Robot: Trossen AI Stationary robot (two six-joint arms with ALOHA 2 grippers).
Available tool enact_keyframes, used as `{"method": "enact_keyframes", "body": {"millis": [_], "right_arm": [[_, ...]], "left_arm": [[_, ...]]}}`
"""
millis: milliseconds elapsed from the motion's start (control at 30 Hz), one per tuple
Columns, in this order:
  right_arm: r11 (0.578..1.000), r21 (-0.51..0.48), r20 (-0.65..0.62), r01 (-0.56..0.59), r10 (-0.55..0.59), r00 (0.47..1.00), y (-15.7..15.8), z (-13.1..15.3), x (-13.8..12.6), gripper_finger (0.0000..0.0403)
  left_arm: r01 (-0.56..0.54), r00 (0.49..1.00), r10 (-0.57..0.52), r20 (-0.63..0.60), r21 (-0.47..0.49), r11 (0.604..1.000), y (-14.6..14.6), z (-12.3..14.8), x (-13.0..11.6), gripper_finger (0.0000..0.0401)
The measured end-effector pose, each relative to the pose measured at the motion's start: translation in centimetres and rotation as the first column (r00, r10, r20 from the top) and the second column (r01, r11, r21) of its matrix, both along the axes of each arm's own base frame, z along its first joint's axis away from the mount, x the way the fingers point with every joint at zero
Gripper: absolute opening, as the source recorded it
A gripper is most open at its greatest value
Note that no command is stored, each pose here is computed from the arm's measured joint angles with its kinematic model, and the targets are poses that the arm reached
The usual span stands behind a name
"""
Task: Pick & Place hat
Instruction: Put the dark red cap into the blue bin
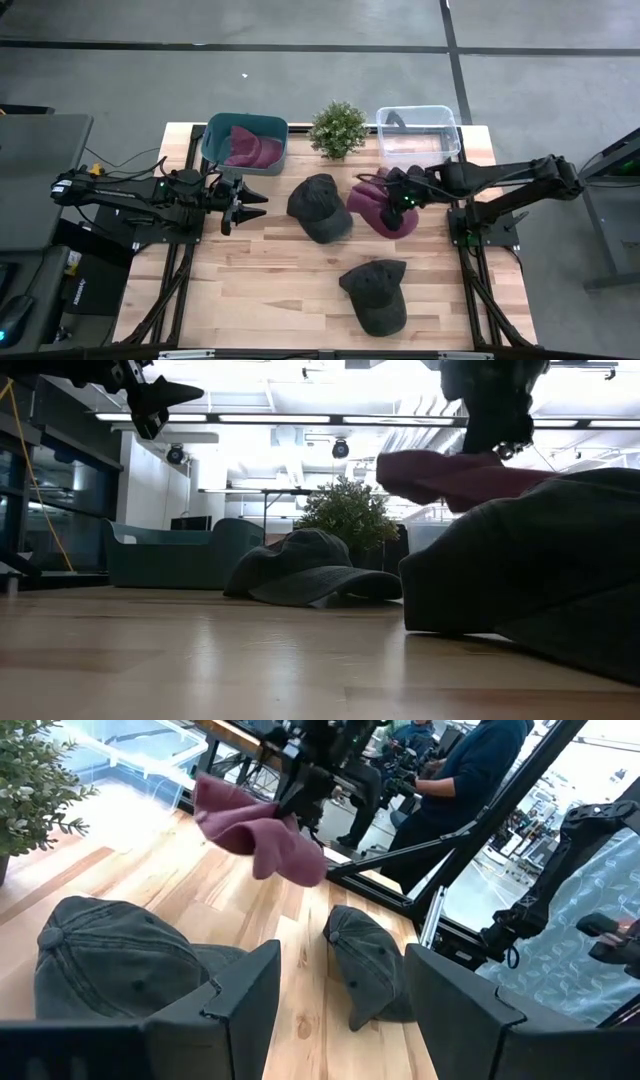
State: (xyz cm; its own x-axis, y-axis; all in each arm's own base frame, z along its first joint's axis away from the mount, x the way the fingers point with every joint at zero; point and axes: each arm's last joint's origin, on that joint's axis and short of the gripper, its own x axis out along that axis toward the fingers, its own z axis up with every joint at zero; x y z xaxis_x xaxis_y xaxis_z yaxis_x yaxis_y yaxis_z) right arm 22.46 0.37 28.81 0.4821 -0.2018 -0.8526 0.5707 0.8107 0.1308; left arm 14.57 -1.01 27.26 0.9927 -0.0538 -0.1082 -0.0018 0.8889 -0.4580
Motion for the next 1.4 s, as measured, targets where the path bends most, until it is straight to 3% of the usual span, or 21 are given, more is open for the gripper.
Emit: {"method": "enact_keyframes", "body": {"millis": [333,567,867,1067,1400], "right_arm": [[0.972,-0.176,0.136,-0.155,0.18,0.974,2.2,1.9,-0.5,0.0],[0.917,-0.297,0.262,-0.266,0.346,0.901,3.7,3.4,0.3,0.0],[0.87,-0.41,0.36,-0.275,0.432,0.827,4.3,4.7,1.3,0.0],[0.875,-0.411,0.355,-0.258,0.414,0.838,4.3,4.4,1.6,0.0],[0.929,-0.289,0.395,-0.23,0.335,0.856,4.6,3.7,2.2,0.0]], "left_arm": [[0.0,1.0,0.0,0.0,0.0,1.0,0.0,0.0,0.0,0.0206],[0.0,1.0,0.0,0.0,0.0,1.0,0.0,0.0,0.0,0.0206],[0.0,1.0,0.0,0.0,0.0,1.0,0.0,0.0,0.0,0.0206],[0.0,1.0,0.0,0.0,0.0,1.0,0.0,0.0,0.0,0.0206],[0.0,1.0,0.0,0.0,0.0,1.0,0.0,0.0,0.0,0.0206]]}}
